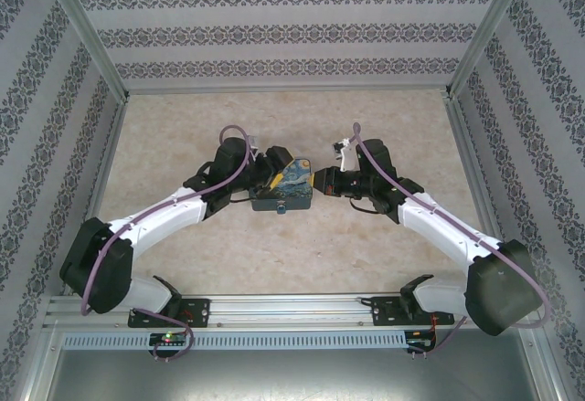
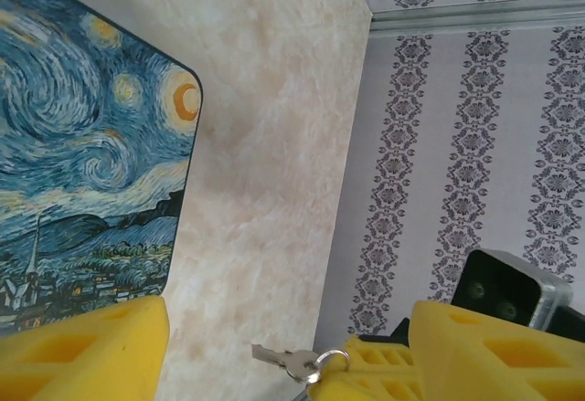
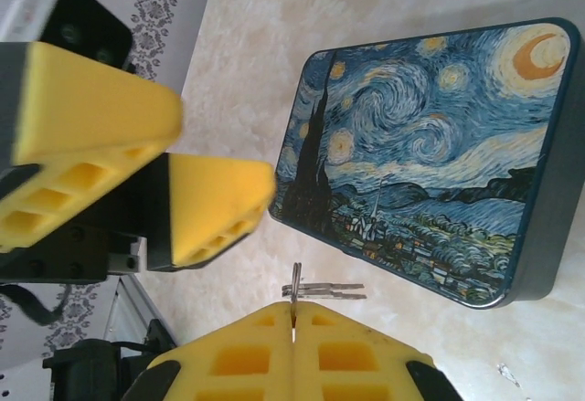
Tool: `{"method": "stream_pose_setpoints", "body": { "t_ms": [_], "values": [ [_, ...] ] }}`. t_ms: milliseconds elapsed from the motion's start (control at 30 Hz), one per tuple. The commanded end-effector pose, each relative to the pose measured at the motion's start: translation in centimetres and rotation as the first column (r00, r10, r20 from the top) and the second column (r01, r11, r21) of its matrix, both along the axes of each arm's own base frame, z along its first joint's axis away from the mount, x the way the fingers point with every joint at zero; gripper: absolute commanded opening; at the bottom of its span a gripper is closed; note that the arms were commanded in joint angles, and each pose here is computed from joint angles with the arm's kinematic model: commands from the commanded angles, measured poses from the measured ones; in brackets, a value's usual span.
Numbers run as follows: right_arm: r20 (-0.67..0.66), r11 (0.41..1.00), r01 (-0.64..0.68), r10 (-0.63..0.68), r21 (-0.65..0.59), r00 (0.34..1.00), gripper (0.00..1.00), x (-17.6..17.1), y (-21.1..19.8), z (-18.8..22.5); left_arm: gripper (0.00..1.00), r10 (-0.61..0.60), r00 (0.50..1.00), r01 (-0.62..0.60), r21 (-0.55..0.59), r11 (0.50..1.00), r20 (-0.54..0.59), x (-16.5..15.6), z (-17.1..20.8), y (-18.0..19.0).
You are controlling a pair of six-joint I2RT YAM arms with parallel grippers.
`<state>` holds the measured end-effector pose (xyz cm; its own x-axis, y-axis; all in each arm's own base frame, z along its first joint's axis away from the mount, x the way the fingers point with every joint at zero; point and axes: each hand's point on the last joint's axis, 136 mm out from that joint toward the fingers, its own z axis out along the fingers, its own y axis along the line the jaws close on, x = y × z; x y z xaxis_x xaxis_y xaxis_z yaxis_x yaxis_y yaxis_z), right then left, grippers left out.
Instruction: Unlock a padlock with a key
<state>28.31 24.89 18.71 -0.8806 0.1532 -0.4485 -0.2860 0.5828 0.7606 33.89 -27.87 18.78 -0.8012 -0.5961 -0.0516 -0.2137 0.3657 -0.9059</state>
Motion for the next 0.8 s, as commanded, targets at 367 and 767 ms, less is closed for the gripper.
{"method": "stream_pose_setpoints", "body": {
  "t_ms": [367,767],
  "values": [
    [-0.081,0.997,0.047,-0.051,-0.056,0.995,0.00,-2.0,-1.4,-3.0,0.67,0.009,1.000,-0.009,-0.018,1.000,0.004,-1.0,0.1,0.0],
    [-0.291,0.971,0.068,-0.135,-0.231,0.947,0.00,-6.5,-4.3,-13.7,0.68,0.011,1.000,-0.011,0.004,1.000,-0.009,-1.4,-0.9,0.3]
  ]
}}
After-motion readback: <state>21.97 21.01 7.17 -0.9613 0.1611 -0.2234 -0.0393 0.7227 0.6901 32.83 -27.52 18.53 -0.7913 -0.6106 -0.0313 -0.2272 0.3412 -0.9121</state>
